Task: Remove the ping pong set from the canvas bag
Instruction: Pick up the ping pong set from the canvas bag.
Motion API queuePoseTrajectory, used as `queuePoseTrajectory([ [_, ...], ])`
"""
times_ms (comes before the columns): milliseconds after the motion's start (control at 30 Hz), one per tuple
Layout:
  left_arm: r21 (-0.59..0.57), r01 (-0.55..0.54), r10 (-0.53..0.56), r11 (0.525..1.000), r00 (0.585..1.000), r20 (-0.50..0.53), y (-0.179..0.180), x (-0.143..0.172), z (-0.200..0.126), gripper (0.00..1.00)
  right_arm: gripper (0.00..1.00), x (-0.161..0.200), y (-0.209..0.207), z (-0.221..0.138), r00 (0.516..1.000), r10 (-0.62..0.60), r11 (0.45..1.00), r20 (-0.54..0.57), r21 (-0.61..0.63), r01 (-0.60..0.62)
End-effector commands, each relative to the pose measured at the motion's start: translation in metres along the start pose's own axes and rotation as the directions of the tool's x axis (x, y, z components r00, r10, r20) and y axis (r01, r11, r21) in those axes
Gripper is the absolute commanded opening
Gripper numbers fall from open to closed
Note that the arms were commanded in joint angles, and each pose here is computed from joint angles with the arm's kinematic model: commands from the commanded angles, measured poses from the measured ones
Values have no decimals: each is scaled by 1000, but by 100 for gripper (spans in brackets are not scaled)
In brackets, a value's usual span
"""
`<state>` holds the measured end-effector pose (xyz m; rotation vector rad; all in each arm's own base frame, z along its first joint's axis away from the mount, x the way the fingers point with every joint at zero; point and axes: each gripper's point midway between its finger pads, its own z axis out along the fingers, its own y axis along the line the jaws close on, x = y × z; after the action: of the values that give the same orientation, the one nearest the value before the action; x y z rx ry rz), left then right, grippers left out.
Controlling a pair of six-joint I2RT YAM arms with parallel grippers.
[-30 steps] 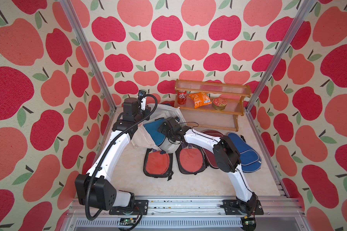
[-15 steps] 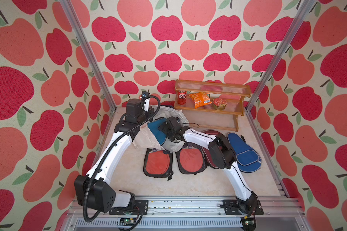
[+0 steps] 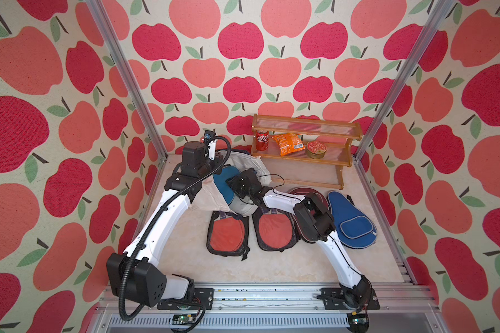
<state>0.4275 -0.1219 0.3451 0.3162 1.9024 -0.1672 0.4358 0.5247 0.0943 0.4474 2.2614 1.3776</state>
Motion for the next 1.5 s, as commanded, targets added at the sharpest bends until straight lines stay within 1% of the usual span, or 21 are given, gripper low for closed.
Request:
queuePoseTrajectory([
  [0, 7, 6, -7, 1000, 990, 139, -2, -43, -24, 0, 40, -1, 35, -1, 1000, 4, 988, -2, -155, -4],
  [167, -22, -5, 7, 1000, 993, 114, 3, -33, -20, 0, 17, -4, 58, -9, 1000, -13, 975, 11, -220, 15],
  [267, -37, -4, 8, 999, 995, 103, 5, -28, -20, 0, 8, -5, 69, -14, 1000, -20, 971, 16, -239, 23],
  [400, -60, 10, -4, 998, 995, 96, 12, -22, -20, 0, 0, -4, 83, -20, 999, -37, 964, 22, -264, 42],
  [600, -98, 34, -26, 995, 997, 77, 26, -13, -19, 0, 0, 0, 104, -31, 996, -77, 952, 33, -293, 83],
  [700, -136, 54, -45, 989, 997, 69, 38, -10, -20, 0, 0, 2, 119, -39, 993, -106, 942, 46, -314, 115],
  [900, -223, 121, -111, 967, 992, 57, 69, -3, -19, 0, 0, 8, 153, -62, 972, -208, 911, 104, -340, 232],
  [1100, -299, 214, -207, 930, 977, 56, 103, 5, -17, 0, 0, 12, 182, -86, 926, -331, 864, 181, -336, 375],
  [1233, -335, 288, -284, 897, 957, 61, 129, 13, -12, 0, 0, 13, 194, -100, 890, -392, 833, 232, -323, 450],
  [1333, -346, 328, -329, 879, 943, 57, 142, 19, -4, 0, 0, 10, 207, -114, 857, -429, 798, 286, -325, 508],
  [1467, -347, 391, -390, 852, 918, 78, 160, 22, 3, 0, 0, 2, 225, -133, 798, -486, 750, 355, -298, 590],
])
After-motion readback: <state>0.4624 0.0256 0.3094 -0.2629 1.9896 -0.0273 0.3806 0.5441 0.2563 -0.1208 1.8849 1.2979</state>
